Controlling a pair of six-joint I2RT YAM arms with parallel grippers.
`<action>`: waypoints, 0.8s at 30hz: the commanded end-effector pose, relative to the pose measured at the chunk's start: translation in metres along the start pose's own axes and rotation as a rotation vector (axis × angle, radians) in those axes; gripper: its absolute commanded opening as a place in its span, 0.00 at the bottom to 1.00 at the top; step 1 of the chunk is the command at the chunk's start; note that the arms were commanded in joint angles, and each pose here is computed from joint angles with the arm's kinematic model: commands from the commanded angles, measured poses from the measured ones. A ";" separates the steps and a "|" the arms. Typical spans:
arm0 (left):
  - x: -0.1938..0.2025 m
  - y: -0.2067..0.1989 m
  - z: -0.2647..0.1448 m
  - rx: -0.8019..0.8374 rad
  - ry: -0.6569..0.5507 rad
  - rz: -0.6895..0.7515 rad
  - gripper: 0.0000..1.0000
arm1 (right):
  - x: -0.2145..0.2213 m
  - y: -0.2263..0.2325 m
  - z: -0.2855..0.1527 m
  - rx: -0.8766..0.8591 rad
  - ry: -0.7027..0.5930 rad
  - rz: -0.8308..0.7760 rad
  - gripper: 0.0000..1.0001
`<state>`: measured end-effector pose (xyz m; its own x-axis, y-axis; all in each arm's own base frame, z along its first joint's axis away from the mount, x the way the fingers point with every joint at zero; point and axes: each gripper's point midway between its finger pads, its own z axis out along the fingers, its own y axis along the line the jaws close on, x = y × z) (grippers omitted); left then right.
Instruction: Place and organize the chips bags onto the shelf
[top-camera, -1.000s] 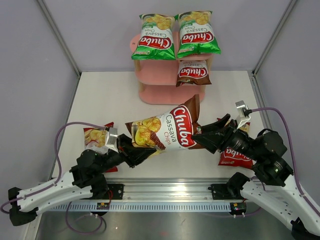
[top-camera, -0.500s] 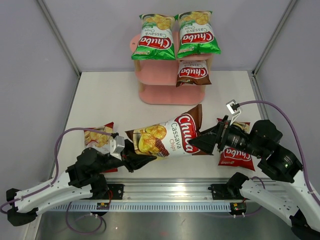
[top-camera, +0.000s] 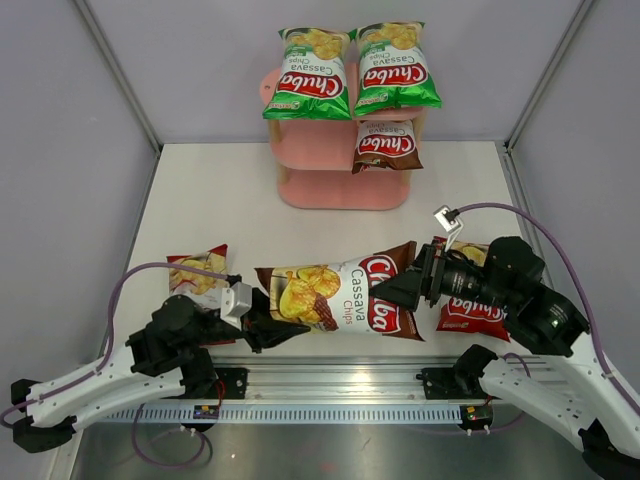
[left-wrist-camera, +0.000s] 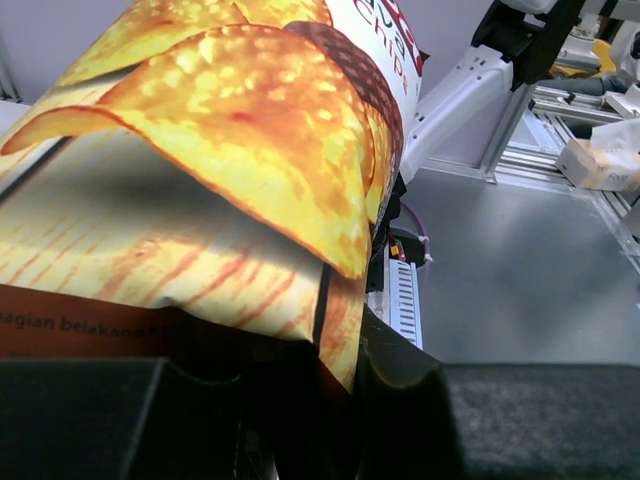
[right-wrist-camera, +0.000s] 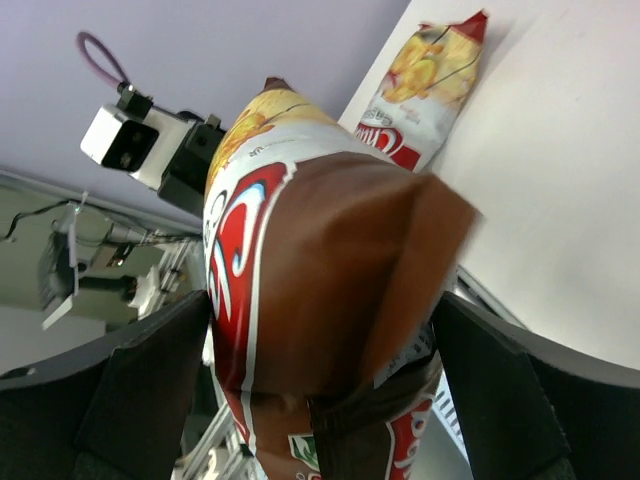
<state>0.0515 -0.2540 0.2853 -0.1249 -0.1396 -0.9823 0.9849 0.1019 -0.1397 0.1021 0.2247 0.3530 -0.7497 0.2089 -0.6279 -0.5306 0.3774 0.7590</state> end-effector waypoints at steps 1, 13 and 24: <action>-0.048 -0.024 -0.002 0.115 -0.125 0.089 0.00 | 0.016 0.028 0.007 -0.192 0.106 0.031 1.00; -0.050 0.013 0.001 -0.101 -0.118 0.042 0.19 | 0.029 0.007 0.012 -0.152 0.130 -0.005 0.48; -0.041 0.058 -0.015 -0.398 -0.067 -0.089 0.84 | -0.008 -0.021 0.016 0.012 -0.105 -0.031 0.00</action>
<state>0.0976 -0.2421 0.2798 -0.2014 -0.1145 -0.9728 0.8946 0.3828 -0.2303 0.1140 0.2264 0.3323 -0.7182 0.2433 -0.6519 -0.5433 0.3893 0.7438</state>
